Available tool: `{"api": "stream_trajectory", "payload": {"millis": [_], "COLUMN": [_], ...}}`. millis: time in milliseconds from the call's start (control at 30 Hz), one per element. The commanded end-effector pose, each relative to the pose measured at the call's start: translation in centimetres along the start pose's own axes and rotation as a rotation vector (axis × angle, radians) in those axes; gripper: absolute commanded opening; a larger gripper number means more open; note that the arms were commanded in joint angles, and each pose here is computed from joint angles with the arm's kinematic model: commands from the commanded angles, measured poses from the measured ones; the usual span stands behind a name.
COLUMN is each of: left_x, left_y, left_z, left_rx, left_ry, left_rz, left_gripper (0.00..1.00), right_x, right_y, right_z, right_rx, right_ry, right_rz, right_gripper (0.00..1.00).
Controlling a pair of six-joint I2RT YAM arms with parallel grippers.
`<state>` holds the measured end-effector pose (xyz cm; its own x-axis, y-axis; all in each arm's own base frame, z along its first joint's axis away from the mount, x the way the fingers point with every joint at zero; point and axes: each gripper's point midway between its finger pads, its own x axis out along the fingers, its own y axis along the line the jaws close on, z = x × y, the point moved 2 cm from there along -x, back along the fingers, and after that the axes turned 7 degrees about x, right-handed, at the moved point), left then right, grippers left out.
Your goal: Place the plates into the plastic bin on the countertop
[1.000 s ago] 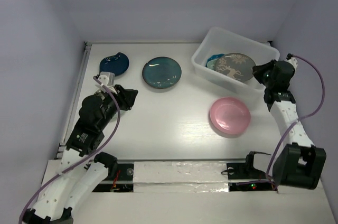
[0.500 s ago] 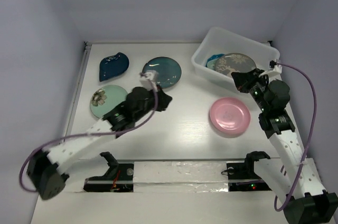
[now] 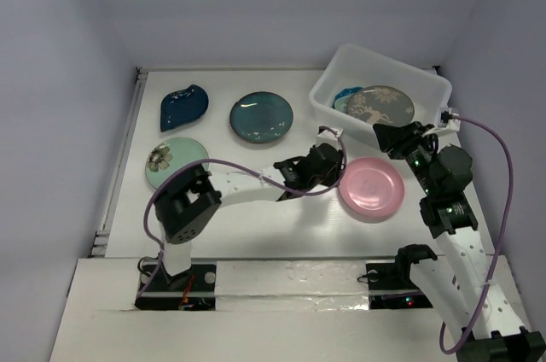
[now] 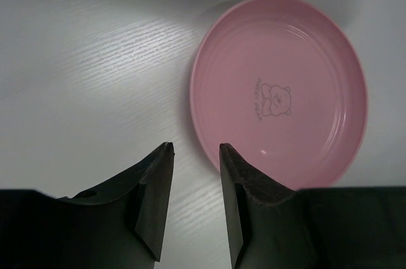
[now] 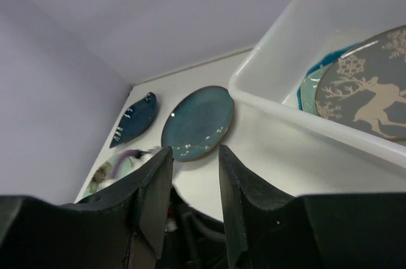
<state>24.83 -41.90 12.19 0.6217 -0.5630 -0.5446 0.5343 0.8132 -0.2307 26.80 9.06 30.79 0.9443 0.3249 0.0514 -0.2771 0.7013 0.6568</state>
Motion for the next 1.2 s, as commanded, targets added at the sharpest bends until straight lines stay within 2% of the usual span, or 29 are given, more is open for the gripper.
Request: {"api": "stream_trajectory", "payload": {"millis": [0, 400, 467, 500, 567, 600, 733, 933, 1167], "left_x": [2.2, 7.4, 7.9, 8.1, 8.1, 7.9, 6.0, 0.0, -7.2], "left_y": [-0.5, -1.5, -1.5, -1.4, -0.8, -0.7, 0.2, 1.1, 1.1], "left_z": [1.1, -1.5, -2.2, -2.4, -2.5, -2.5, -1.3, 3.7, 14.0], "left_rx": [0.005, 0.080, 0.084, 0.087, 0.084, 0.084, 0.080, 0.005, -0.120], "left_ry": [-0.038, 0.031, 0.043, 0.050, 0.049, 0.048, 0.019, -0.110, -0.376], "left_rz": [0.013, -0.007, -0.013, -0.005, 0.028, 0.033, 0.067, 0.071, -0.011], "left_gripper": [0.33, 0.32, 0.28, 0.13, 0.03, 0.00, 0.00, 0.00, 0.00], "right_x": [-0.9, -1.2, -1.1, -1.1, -1.0, -1.1, -1.1, -1.9, -4.1], "right_y": [1.4, 1.6, 1.6, 1.5, 1.5, 1.5, 1.5, 1.7, 2.7], "right_z": [1.7, 1.8, 1.6, 1.6, 1.5, 1.5, 1.6, 2.5, 4.7], "right_rx": [-0.014, -0.005, -0.004, -0.002, -0.001, -0.002, 0.000, -0.002, -0.033], "right_ry": [-0.078, -0.086, -0.080, -0.077, -0.074, -0.077, -0.078, -0.126, -0.212], "right_rz": [0.050, 0.057, 0.059, 0.058, 0.057, 0.058, 0.057, 0.043, 0.024], "right_gripper": [0.41, 0.43, 0.43, 0.43, 0.43, 0.43, 0.43, 0.43, 0.43]}}
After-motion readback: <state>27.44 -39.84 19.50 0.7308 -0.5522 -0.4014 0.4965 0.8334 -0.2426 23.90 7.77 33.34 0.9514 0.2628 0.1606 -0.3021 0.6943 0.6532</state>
